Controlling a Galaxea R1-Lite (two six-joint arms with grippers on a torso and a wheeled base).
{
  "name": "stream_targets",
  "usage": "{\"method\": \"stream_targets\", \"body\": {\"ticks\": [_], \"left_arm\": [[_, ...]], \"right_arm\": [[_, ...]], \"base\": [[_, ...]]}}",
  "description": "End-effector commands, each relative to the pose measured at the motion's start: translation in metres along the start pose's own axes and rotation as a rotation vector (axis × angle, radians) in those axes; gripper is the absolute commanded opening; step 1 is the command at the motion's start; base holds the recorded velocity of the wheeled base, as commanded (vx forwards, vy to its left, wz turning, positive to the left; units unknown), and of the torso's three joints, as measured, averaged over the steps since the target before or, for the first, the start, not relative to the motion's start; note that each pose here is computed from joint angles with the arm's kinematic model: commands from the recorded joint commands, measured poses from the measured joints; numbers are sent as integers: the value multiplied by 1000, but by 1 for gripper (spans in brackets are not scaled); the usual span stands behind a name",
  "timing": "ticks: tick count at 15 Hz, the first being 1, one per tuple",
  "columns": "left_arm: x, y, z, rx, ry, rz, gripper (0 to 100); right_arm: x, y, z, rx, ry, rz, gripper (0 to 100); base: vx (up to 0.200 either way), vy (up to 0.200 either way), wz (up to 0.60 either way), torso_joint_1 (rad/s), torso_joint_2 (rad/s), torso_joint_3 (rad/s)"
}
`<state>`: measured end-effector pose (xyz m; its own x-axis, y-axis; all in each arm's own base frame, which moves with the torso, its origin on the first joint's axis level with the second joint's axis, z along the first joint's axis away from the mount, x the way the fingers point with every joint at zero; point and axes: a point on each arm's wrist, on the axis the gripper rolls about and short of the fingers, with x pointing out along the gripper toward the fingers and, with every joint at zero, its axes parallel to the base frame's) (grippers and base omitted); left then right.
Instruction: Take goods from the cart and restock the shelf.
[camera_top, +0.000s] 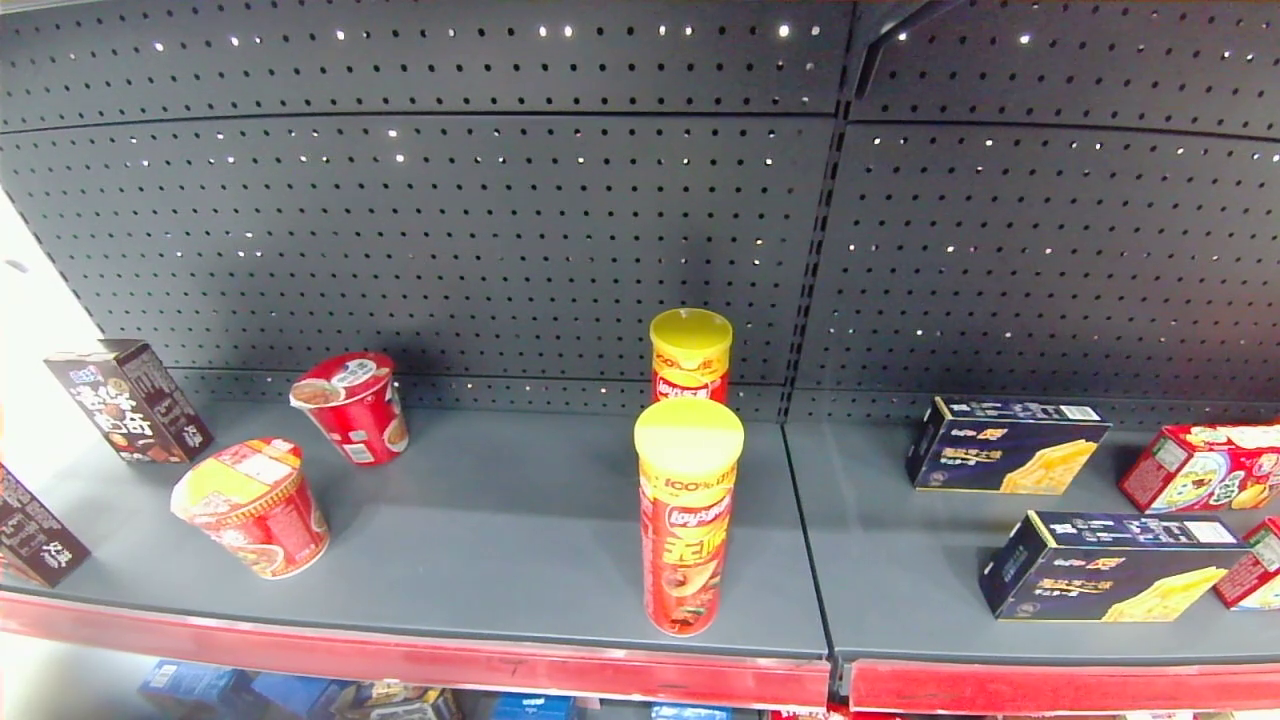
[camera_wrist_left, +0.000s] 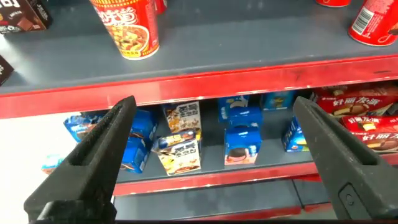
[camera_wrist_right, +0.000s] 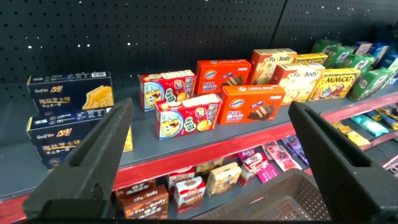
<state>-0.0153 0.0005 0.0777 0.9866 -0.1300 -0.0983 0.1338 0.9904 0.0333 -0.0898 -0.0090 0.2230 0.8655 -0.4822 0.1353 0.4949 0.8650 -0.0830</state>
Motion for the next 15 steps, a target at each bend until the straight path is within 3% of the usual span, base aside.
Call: {"method": "stream_targets", "body": {"ticks": [1,5,7,8,15], "left_arm": [[0,0,0,-1,4,0,100],[1,0,0,-2,11,31,100],[2,-3,0,-27,27,236,100],[2,-4,0,-32,21,285,100],[1,-3,0,-29,15,255,100]], "right_arm": [[1,0,0,-2,3,1,100],[1,0,1,-1,1,0,100],[0,0,2,1,-3,0,100],[0,0,2,0,-1,0,100],[-6,-3,-3,16,-16,-2,100]], "base": [[0,0,0,0,0,0],[0,0,0,0,0,0],[0,0,0,0,0,0],[0,0,0,0,0,0],[0,0,0,0,0,0]]}}
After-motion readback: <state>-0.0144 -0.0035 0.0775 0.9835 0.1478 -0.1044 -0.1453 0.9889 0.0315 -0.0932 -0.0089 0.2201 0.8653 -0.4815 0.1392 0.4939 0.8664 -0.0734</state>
